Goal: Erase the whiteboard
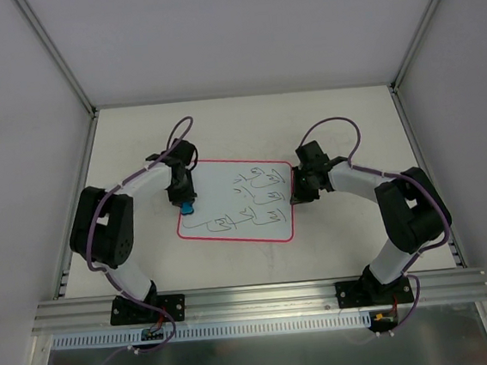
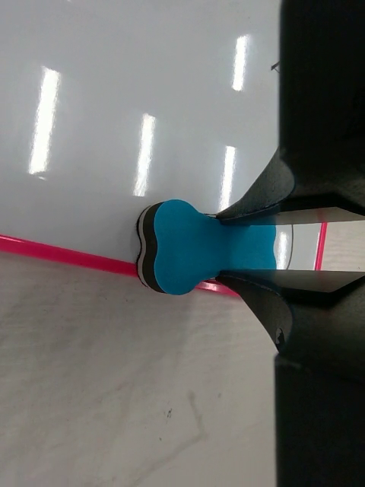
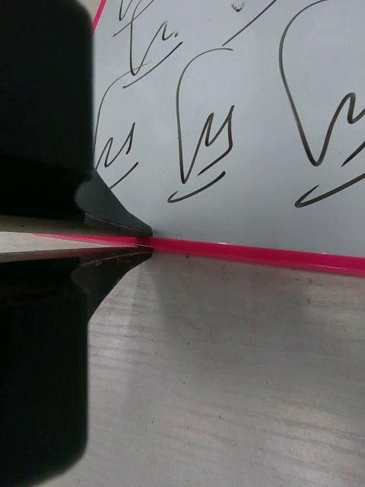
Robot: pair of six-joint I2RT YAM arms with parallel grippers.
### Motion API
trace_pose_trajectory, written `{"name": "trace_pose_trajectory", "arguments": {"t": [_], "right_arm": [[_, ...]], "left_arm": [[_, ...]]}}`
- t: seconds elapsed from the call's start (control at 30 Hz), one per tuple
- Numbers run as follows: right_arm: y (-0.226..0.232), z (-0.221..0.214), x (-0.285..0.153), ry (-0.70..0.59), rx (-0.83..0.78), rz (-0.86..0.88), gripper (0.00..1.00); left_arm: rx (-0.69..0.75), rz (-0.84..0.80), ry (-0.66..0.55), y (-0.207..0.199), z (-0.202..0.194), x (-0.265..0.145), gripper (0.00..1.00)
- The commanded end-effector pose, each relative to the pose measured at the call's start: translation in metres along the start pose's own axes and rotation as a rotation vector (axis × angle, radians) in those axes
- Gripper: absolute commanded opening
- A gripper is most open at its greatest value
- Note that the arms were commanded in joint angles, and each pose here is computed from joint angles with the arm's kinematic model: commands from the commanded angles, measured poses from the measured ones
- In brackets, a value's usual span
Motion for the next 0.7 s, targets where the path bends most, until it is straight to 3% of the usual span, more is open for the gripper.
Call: {"name": "trace_pose_trajectory", "arguments": {"t": [0.0,0.3,0.67], "right_arm": [[-0.019,-0.013,0.009,0.044,-0.004,-0.099,0.1],[-0.021,-0.013,0.008,0.044,-0.001,-0.101,0.1],[-0.022,-0.015,0.009,0.047,0.001,-0.101,0.1]], "left_arm": [[0.022,0.098,0.057,0.025,-0.021,-0.003,0.0],[0.018,0.169,0.087,0.044,-0.031,-0.004,0.0],[-0.014,0.062,0.106,0.033,-0.063,-0.015,0.0]]}}
Point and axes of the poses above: each gripper's point midway between its finger pads, its own x axis out along the fingers, its own y axis along the line the jaws close on, z = x × y, the point moved 5 cm from there along -x, back along the fingers, and after that the axes turned 12 degrees about x, right-handed, at the moved point
